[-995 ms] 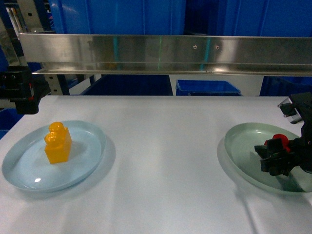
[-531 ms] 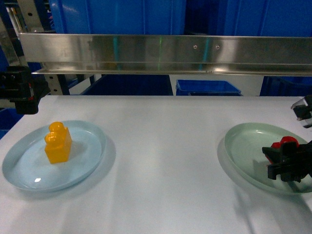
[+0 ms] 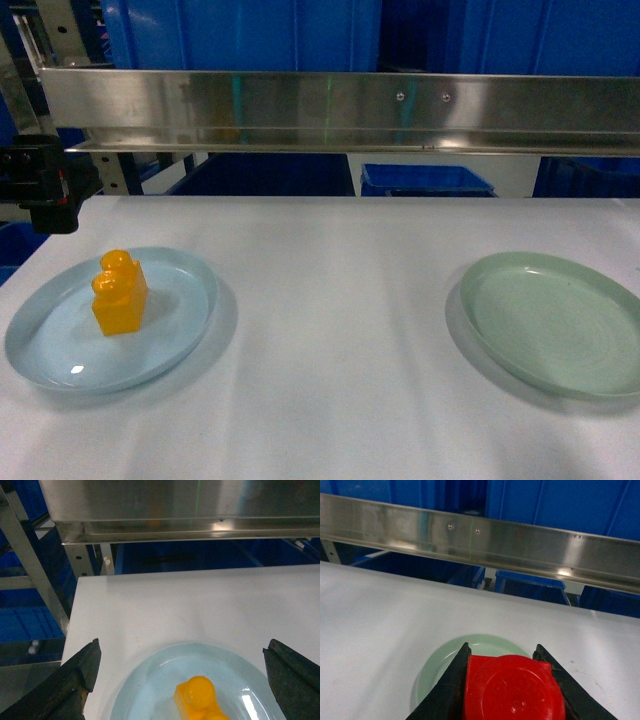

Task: Sort and place red and yellow blocks in left bins

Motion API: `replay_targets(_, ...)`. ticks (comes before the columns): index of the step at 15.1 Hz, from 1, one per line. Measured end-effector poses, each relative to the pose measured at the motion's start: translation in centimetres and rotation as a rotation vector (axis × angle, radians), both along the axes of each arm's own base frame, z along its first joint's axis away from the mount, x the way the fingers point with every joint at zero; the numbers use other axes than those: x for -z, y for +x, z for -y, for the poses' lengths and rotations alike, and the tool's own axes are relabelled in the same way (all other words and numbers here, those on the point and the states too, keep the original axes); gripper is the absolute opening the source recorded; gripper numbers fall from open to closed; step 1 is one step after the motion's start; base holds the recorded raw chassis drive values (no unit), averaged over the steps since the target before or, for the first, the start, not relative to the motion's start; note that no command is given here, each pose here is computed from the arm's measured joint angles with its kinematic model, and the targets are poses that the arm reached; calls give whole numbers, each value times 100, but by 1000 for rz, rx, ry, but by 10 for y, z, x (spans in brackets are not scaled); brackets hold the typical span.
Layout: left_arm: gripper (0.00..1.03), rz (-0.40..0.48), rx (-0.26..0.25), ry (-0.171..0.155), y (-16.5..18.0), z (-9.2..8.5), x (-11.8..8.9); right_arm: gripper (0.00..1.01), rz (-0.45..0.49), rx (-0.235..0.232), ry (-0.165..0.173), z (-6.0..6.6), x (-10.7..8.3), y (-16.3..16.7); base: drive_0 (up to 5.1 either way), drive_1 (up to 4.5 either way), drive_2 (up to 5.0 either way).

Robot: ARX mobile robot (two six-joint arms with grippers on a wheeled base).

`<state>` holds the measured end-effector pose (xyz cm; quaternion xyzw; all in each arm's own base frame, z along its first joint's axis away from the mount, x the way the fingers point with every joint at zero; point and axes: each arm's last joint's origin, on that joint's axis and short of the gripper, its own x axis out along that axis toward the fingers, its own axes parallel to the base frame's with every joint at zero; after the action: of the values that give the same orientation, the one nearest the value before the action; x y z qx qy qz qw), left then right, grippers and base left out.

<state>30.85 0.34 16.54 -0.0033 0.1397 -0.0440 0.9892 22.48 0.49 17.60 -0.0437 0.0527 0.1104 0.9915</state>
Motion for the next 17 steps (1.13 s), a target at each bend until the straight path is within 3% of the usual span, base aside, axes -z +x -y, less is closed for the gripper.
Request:
replay_targets(4,98,0,0,0,0,0,0,29,100,2,11,-1,-26,-39,0,0,0)
replay_targets(7,98,-1,1,3,0,0,0,29,78,3,14,-1,-23,-38,0,0,0)
replay_targets(9,98,-33,2,27,11,4,9,29,78,3,14,-1,-23,-38,0,0,0)
replay_targets(11,98,-96,24,26,20,11,19,29,77,3,14,-1,-23,-38,0,0,0)
replay_targets(14,98,-110,36,24,41,17,24,29,77,3,14,-1,-23,-38,0,0,0)
replay_targets(17,98,-160,17,27,46,18,40,29,77,3,14,-1,-23,-38,0,0,0)
